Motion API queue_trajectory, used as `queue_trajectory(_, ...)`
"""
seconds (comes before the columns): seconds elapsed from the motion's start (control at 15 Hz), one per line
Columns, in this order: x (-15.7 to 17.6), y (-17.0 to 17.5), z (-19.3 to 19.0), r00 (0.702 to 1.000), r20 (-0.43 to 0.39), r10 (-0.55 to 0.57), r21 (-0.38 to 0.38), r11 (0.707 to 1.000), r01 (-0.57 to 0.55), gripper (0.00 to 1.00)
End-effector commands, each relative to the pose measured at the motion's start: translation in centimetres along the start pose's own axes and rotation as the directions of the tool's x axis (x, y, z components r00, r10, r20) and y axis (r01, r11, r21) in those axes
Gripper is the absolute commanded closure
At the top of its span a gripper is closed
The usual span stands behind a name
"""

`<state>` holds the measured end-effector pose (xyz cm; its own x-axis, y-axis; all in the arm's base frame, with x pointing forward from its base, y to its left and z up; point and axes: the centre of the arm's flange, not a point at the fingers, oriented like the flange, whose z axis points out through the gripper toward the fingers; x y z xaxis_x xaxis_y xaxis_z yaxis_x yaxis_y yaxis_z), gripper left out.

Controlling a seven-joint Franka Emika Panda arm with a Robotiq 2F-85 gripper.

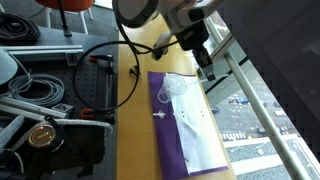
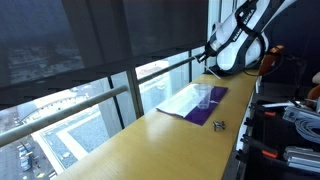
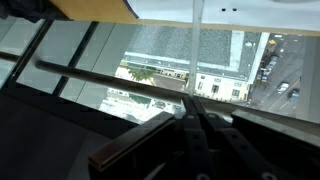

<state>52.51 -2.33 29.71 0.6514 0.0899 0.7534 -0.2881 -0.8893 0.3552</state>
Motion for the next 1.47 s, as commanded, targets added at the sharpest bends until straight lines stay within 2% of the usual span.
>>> queue_trajectory(0.0,-0.3,-2.5,0.1,0.985,-0.112,-0.133,0.023,0.99,0.136,1.0)
queue_trajectory(0.13,-0.3,-3.8,0.5,0.971,-0.118,-0.207,0.052,0.975,0.214,1.0)
queue_trajectory(0.2,0.0,-4.3,0.5,0.99,-0.015,-0.139,-0.085,0.987,0.137,1.0)
queue_trajectory(0.27,0.2,-4.3,0.6,0.992,0.007,-0.129,-0.097,0.987,0.129,1.0)
queue_trajectory(0.4,0.6,-3.8,0.6,0.995,0.023,-0.093,-0.179,0.979,0.096,1.0)
queue_trajectory(0.47,0.8,-3.8,0.5,0.977,-0.083,-0.197,-0.067,0.979,0.192,1.0)
queue_trajectory(0.53,1.0,-4.4,0.4,0.965,-0.114,-0.235,-0.09,0.97,0.226,1.0)
queue_trajectory(0.67,1.1,-5.9,0.3,0.936,-0.176,-0.305,-0.087,0.952,0.294,1.0)
queue_trajectory(0.73,1.3,-6.4,0.3,0.967,-0.064,-0.247,-0.22,0.949,0.228,1.0)
queue_trajectory(0.87,1.8,-5.5,0.1,0.976,-0.034,-0.214,-0.269,0.943,0.198,1.0)
queue_trajectory(1.07,2.5,-4.7,-1.1,0.983,-0.019,-0.183,-0.38,0.911,0.162,1.0)
queue_trajectory(1.13,2.6,-4.4,-1.3,0.95,-0.132,-0.284,-0.27,0.932,0.241,1.0)
queue_trajectory(1.2,2.8,-5.1,-1.5,0.932,-0.158,-0.327,-0.296,0.916,0.271,1.0)
queue_trajectory(1.33,2.7,-6.9,-1.7,0.879,-0.245,-0.409,-0.293,0.896,0.335,1.0)
queue_trajectory(1.4,2.8,-7.6,-1.8,0.92,-0.14,-0.366,-0.419,0.864,0.28,1.0)
